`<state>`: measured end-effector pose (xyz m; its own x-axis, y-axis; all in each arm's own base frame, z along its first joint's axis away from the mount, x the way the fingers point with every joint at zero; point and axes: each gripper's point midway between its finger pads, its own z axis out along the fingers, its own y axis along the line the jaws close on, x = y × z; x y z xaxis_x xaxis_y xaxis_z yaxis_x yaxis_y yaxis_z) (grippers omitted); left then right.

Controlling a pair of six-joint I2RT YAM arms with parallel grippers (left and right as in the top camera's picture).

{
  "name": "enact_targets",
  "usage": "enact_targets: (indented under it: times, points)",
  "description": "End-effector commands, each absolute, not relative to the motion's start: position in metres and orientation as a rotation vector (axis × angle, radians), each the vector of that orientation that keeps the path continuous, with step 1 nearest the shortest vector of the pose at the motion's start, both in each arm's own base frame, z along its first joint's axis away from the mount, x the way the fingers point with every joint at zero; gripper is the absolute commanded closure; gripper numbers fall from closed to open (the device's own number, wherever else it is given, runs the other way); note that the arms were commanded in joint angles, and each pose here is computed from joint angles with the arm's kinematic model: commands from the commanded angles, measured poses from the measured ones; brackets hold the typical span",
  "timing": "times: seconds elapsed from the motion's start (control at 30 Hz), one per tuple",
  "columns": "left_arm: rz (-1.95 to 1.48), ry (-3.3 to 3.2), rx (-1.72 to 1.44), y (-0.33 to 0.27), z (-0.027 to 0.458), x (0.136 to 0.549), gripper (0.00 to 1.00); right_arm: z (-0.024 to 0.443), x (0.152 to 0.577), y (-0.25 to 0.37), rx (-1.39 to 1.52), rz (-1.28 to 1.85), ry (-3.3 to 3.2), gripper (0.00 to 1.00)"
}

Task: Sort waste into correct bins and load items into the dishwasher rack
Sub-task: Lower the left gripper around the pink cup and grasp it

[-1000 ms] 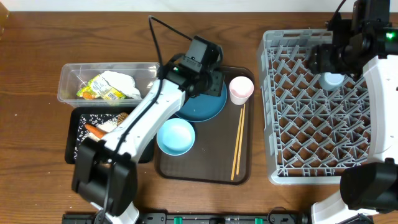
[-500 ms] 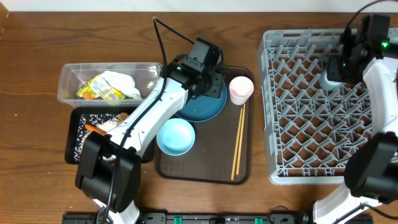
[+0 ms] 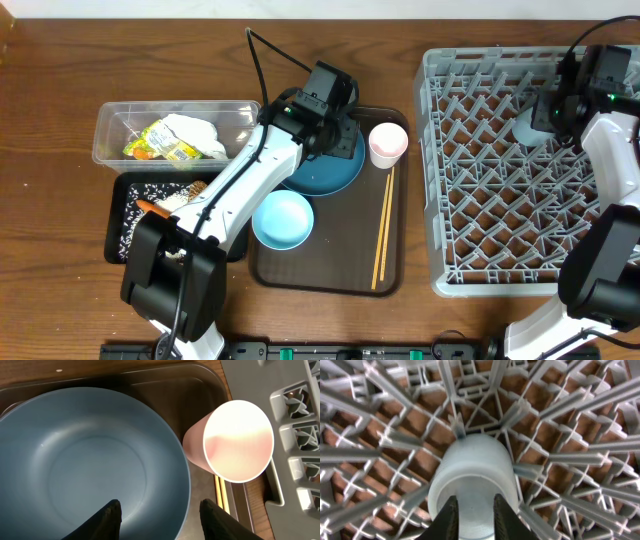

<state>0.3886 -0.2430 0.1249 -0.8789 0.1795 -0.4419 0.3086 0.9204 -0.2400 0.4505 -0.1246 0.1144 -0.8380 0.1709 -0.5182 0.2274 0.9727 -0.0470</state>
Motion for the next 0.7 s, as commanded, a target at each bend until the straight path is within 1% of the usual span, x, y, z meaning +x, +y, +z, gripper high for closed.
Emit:
enact_targets:
  times: [0.0,0.17,0.33,0.37,0.4,0.43,0.53,0.6,0.67]
  points:
    - [-0.419,2.659,0.336,-0.241,0.128,0.389,0.48,0.100,0.443,-0.133,0.312,-0.162,2.616,0.79]
    - [-0.419,2.658,0.336,-0.241,0.128,0.389,0.48,0.101,0.446,-0.134,0.312,-0.165,2.601,0.75]
    - [-0.419,2.658,0.336,-0.241,0.128,0.389,0.48,0.111,0.450,-0.134,0.307,-0.162,2.576,0.68]
    - [-0.419,2.657,0.336,-0.241,0.128,0.390,0.48,0.116,0.450,-0.132,0.302,-0.150,2.567,0.65]
    - [-0.419,2.657,0.336,-0.241,0.128,0.390,0.48,0.124,0.451,-0.130,0.297,-0.137,2.556,0.58]
    - [-0.419,2.657,0.336,-0.241,0.128,0.390,0.48,0.133,0.451,-0.127,0.288,-0.114,2.543,0.49]
    - [-0.420,2.658,0.336,-0.241,0.128,0.389,0.48,0.166,0.451,-0.112,0.247,-0.022,2.484,0.36]
    - [-0.424,2.659,0.339,-0.242,0.128,0.389,0.48,0.188,0.448,-0.102,0.216,0.031,2.435,0.32]
    - [-0.427,2.658,0.345,-0.244,0.128,0.388,0.48,0.208,0.444,-0.095,0.194,0.064,2.397,0.32]
